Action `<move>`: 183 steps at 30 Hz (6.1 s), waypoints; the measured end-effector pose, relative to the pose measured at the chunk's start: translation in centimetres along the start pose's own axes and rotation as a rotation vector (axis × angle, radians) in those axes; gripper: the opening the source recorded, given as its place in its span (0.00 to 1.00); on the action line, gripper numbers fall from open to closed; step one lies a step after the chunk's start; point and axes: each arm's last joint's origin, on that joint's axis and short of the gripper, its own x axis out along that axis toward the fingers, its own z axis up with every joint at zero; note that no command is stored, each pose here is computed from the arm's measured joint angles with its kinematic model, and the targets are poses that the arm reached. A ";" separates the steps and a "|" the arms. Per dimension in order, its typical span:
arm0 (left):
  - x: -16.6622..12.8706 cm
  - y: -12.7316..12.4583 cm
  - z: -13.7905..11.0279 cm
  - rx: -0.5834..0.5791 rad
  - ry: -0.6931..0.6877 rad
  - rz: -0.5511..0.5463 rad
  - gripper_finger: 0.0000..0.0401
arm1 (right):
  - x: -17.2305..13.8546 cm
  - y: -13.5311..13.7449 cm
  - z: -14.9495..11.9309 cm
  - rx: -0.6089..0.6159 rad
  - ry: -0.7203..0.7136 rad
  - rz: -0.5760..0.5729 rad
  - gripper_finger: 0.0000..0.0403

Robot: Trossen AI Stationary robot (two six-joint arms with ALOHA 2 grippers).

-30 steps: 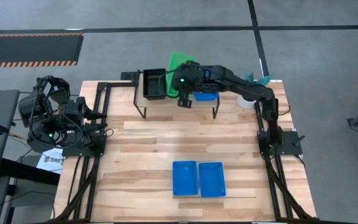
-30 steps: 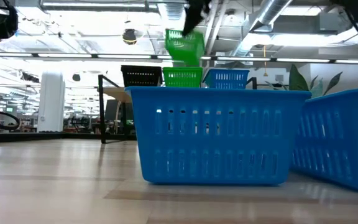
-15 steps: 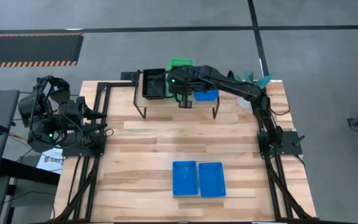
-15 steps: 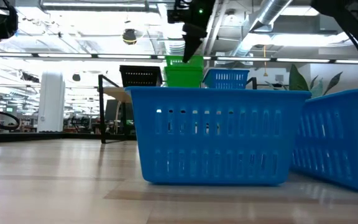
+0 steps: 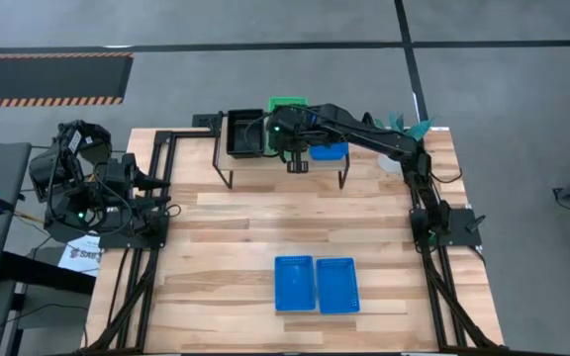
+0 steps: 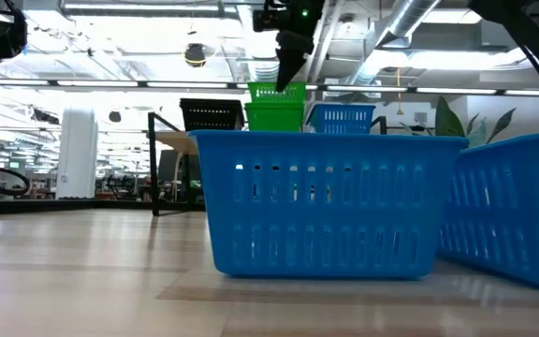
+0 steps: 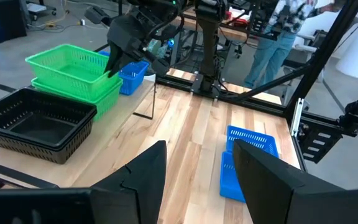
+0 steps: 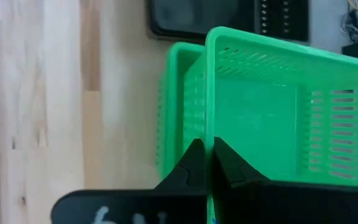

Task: Stack baskets on shelf by color
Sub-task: Stack the green bin on the green bin on the shelf, then stack the right blue bin on the blue bin on the shelf

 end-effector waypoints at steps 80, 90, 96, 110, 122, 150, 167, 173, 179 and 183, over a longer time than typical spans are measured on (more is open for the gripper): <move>0.1 -0.2 0.0 0.048 -0.025 0.015 0.43 | -14.4 29.4 -16.1 0.502 0.002 0.280 0.50; 0.1 -0.2 0.0 0.036 -0.033 0.019 0.43 | -12.6 30.6 -14.4 0.482 -0.123 0.569 0.44; 0.0 -0.1 0.1 0.040 -0.058 0.029 0.43 | -10.2 33.3 -13.4 0.363 -0.021 0.571 0.41; 0.0 0.0 0.0 0.056 -0.056 0.036 0.43 | -8.2 36.5 -12.7 0.409 0.058 0.679 0.57; 0.0 0.0 0.0 0.052 -0.056 0.036 0.43 | -5.3 39.5 -13.3 0.325 0.153 0.678 0.57; 0.0 0.0 0.0 0.062 -0.056 0.037 0.43 | -10.5 27.1 -10.7 0.167 0.015 0.270 0.01; 0.0 0.1 0.0 0.057 -0.062 0.040 0.43 | -12.6 7.5 -9.1 0.096 -0.233 -0.116 0.02; 0.0 0.1 0.0 0.059 -0.062 0.040 0.43 | -11.4 3.5 -10.1 0.147 -0.208 -0.134 0.01; 0.0 0.1 0.0 0.062 -0.063 0.040 0.43 | -9.5 1.1 -10.7 0.169 -0.155 -0.146 0.02; 0.0 0.1 0.0 0.074 -0.064 0.041 0.43 | -8.1 0.5 -10.7 0.131 -0.121 -0.112 0.02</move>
